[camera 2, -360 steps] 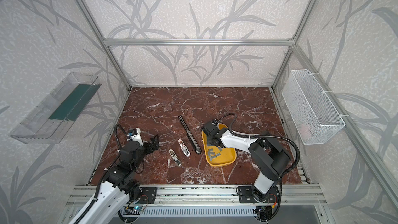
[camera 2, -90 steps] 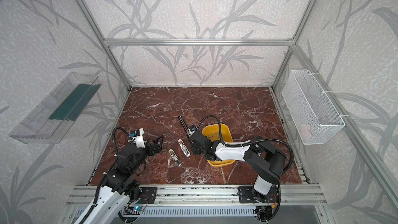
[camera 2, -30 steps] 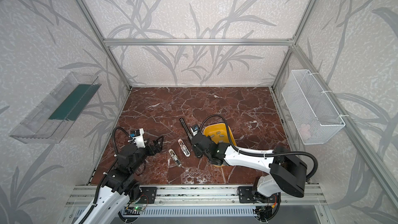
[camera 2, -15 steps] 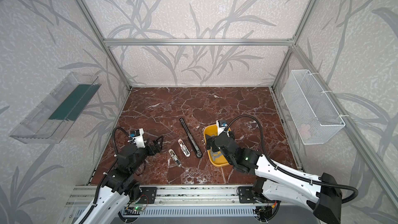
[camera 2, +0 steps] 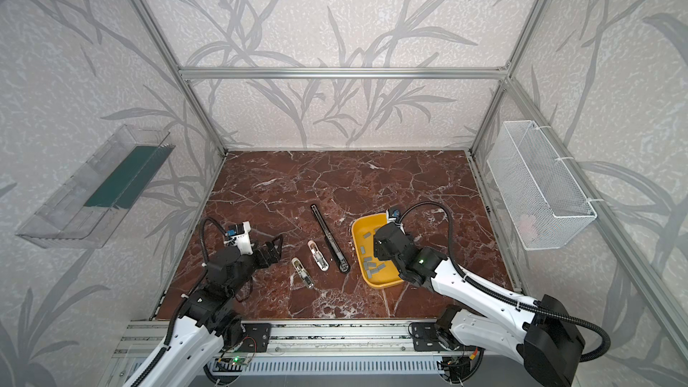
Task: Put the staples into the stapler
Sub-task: 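Move the right gripper back over the yellow tray, then lower the right gripper onto another grey strip and close on it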
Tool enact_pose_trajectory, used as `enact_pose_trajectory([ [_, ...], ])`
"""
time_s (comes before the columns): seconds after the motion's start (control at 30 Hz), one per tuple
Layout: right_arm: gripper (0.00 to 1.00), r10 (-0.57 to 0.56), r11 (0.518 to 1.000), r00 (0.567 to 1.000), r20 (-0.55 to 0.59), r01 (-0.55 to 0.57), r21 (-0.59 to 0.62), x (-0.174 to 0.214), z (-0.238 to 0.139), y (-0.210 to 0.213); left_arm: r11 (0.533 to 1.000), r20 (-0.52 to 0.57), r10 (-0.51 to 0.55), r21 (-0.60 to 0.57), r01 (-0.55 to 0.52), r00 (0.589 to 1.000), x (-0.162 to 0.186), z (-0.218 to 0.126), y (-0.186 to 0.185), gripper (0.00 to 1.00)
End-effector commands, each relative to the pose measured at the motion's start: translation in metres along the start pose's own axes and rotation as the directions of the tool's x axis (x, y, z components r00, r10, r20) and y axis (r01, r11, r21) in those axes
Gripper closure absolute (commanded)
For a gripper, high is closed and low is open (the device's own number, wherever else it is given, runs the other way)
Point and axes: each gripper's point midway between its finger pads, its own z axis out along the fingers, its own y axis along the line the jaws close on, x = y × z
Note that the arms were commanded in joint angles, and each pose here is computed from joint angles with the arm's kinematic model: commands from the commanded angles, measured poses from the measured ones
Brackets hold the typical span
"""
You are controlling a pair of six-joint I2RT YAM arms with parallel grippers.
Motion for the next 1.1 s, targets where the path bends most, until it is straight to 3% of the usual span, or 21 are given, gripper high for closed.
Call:
enact_pose_trajectory([
  [0.0, 0.28, 0.014, 1.0, 1.0, -0.01, -0.014, 0.028, 0.006, 0.008, -0.004, 0.999, 0.017, -0.002, -0.039, 0.003, 1.0, -0.006, 0.002, 0.004, 0.01],
  [0.17, 0.41, 0.0, 0.996, 0.999, -0.041, 0.003, 0.091, 0.0, 0.027, -0.002, 0.993, 0.009, -0.011, -0.114, 0.011, 1.0, -0.004, 0.002, 0.017, 0.01],
  [0.37, 0.5, 0.054, 0.989, 0.992, -0.117, -0.037, 0.142, 0.006, 0.055, 0.005, 0.99, -0.004, -0.002, -0.14, 0.002, 1.0, -0.004, 0.006, 0.02, 0.01],
  [0.63, 0.5, 0.183, 0.967, 0.96, -0.212, -0.136, 0.217, 0.035, 0.066, 0.001, 0.989, -0.036, 0.006, -0.146, -0.012, 0.999, -0.002, 0.013, 0.019, 0.01],
  [0.83, 0.41, 0.242, 0.968, 0.948, -0.206, -0.22, 0.124, 0.045, 0.067, 0.011, 0.991, -0.029, 0.004, -0.136, -0.008, 1.0, -0.002, 0.011, 0.017, 0.01],
  [1.07, 0.44, 0.276, 0.959, 0.937, -0.216, -0.253, 0.126, 0.054, 0.076, 0.013, 0.992, -0.01, 0.001, -0.128, -0.003, 1.0, -0.004, 0.008, 0.017, 0.01],
])
